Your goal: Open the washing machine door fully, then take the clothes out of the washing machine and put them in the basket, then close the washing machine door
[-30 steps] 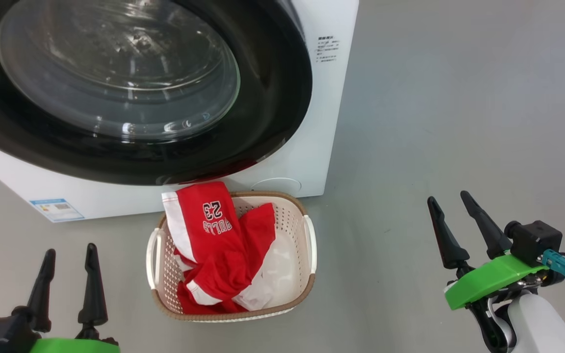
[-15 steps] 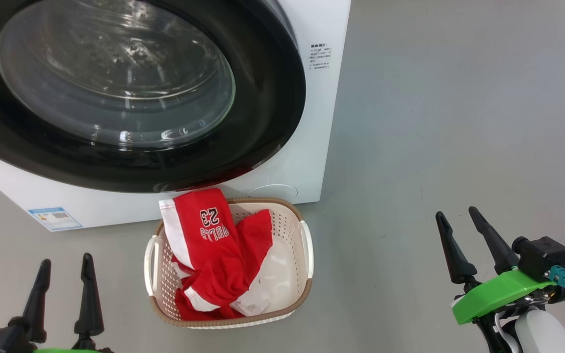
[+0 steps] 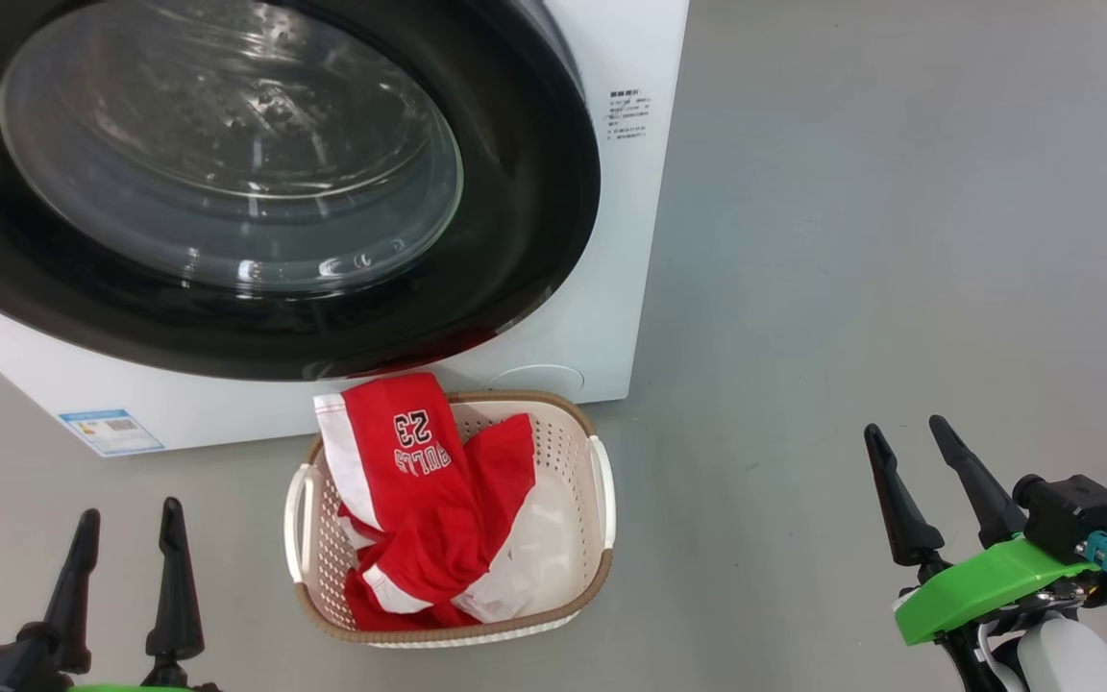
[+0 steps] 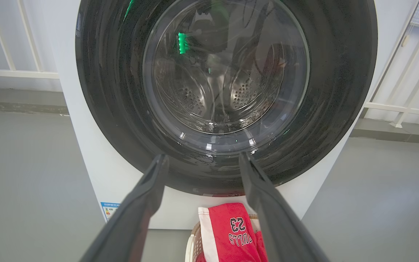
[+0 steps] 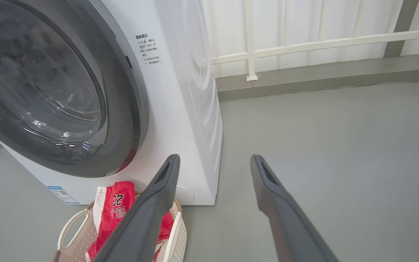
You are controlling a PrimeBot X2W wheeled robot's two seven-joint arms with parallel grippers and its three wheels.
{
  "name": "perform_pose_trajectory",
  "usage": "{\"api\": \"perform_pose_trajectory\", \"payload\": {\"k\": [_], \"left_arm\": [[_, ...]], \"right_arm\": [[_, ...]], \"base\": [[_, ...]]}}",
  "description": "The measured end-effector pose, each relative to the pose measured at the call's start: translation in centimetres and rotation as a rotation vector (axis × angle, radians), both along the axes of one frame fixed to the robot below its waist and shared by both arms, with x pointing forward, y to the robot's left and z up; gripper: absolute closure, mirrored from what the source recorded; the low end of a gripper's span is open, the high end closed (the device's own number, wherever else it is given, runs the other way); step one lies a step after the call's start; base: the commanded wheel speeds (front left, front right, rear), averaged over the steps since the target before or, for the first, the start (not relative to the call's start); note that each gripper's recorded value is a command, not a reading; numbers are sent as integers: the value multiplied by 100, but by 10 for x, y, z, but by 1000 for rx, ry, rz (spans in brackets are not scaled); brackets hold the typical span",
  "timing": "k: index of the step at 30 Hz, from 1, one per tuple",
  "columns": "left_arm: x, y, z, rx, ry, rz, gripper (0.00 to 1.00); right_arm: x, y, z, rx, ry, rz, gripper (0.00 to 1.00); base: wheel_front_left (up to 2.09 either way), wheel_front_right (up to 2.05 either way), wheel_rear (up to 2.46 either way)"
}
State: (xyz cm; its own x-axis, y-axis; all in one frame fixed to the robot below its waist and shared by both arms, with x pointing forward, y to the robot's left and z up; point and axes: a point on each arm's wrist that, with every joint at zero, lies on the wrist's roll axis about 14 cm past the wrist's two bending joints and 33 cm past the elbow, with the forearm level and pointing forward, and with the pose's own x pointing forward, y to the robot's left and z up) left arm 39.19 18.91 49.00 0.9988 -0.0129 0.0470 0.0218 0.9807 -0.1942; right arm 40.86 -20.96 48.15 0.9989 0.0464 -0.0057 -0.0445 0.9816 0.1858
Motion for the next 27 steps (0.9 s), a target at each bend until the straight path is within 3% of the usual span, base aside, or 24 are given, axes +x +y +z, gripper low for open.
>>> {"api": "perform_pose_trajectory", "payload": {"k": [22,23,27], "left_arm": [[-5,5,7,-5,-21,21,0],[-5,5,7,-5,-22,22,100],[-9,0,-11,-29,37,21,100]], "right_arm": [[1,2,2,-1,-7,6,0],[1,2,3,-1,-8,6,100],[-6,5,-16,17,49,-1,100]], "base": [[0,0,0],[0,0,0],[0,0,0]]}}
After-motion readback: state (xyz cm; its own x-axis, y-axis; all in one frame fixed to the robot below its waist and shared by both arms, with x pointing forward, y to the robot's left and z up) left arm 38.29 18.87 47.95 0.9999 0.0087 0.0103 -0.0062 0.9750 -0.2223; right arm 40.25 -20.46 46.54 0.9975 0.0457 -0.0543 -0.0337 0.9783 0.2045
